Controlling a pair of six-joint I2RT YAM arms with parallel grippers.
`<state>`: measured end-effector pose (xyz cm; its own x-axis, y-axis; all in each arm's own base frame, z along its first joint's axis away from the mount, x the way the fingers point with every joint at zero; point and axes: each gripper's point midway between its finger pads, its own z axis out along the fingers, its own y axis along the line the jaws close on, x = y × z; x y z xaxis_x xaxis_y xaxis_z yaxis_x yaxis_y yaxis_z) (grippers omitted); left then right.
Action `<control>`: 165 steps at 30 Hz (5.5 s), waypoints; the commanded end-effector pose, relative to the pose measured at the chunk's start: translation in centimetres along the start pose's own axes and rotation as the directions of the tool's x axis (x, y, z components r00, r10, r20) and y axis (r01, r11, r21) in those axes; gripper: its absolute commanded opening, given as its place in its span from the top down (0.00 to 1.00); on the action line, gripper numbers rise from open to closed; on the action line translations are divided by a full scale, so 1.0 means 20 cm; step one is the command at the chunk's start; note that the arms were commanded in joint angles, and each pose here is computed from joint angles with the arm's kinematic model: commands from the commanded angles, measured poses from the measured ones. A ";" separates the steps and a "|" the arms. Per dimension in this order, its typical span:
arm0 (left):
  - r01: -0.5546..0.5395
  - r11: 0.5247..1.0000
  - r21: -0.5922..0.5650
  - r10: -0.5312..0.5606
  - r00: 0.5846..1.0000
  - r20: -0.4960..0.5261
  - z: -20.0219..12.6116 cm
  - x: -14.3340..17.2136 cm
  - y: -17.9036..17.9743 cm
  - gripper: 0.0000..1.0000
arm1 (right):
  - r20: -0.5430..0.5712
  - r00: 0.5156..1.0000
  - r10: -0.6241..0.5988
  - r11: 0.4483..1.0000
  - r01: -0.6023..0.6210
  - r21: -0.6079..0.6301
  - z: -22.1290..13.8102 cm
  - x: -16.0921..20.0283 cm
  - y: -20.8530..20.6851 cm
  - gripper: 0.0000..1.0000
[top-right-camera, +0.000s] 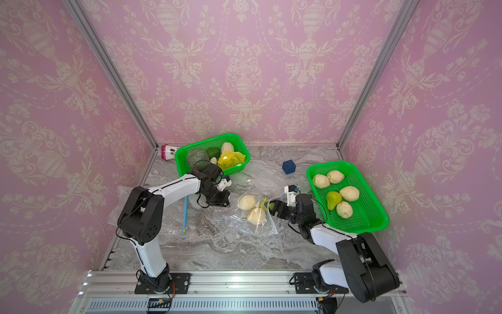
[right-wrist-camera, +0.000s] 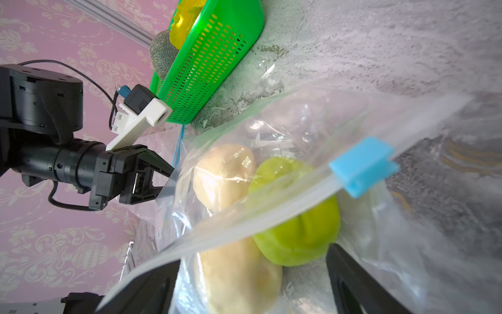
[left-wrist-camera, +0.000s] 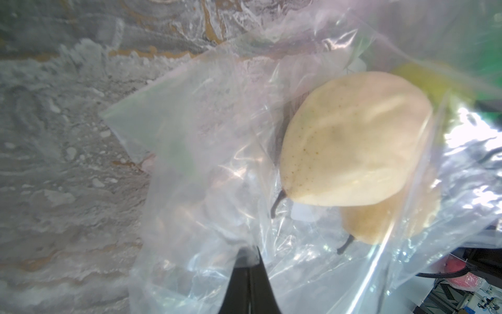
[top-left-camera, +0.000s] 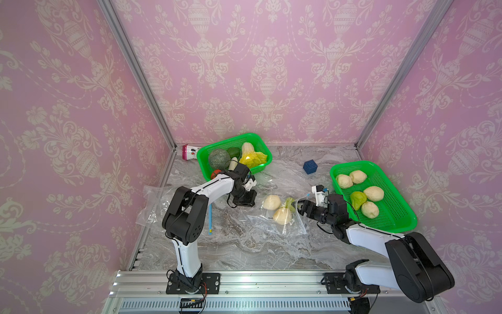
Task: Open the zip-top bag and take out the pear
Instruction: Pick up the pear from the zipper food storage bag, then place the pear in the basket, then pick up the pear from the zipper food storage bag.
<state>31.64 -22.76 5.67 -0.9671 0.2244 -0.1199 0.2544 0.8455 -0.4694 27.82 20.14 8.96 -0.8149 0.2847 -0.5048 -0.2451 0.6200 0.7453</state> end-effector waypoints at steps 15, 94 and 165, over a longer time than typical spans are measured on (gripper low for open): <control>-0.015 1.000 -0.021 0.015 1.000 -0.019 0.00 0.00 0.03 1.00 | -0.027 0.997 -0.076 0.958 0.081 0.273 0.23 -0.07 -0.12 0.11; -0.030 0.998 -0.054 0.029 0.999 -0.017 -0.01 -0.01 0.05 1.00 | 0.497 0.867 -0.018 0.882 -0.220 0.416 -0.94 -0.78 -0.42 0.25; -0.022 0.998 -0.059 0.020 0.999 -0.039 0.03 0.01 0.07 1.00 | -0.133 0.969 -0.208 0.975 0.195 -0.106 0.15 0.15 0.14 0.18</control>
<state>31.60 -22.21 4.51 -0.9649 0.2449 -0.0948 0.2614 0.8617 -0.4348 26.53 24.68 8.81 -0.8165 0.0978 -0.5691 -0.4283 0.5585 0.7104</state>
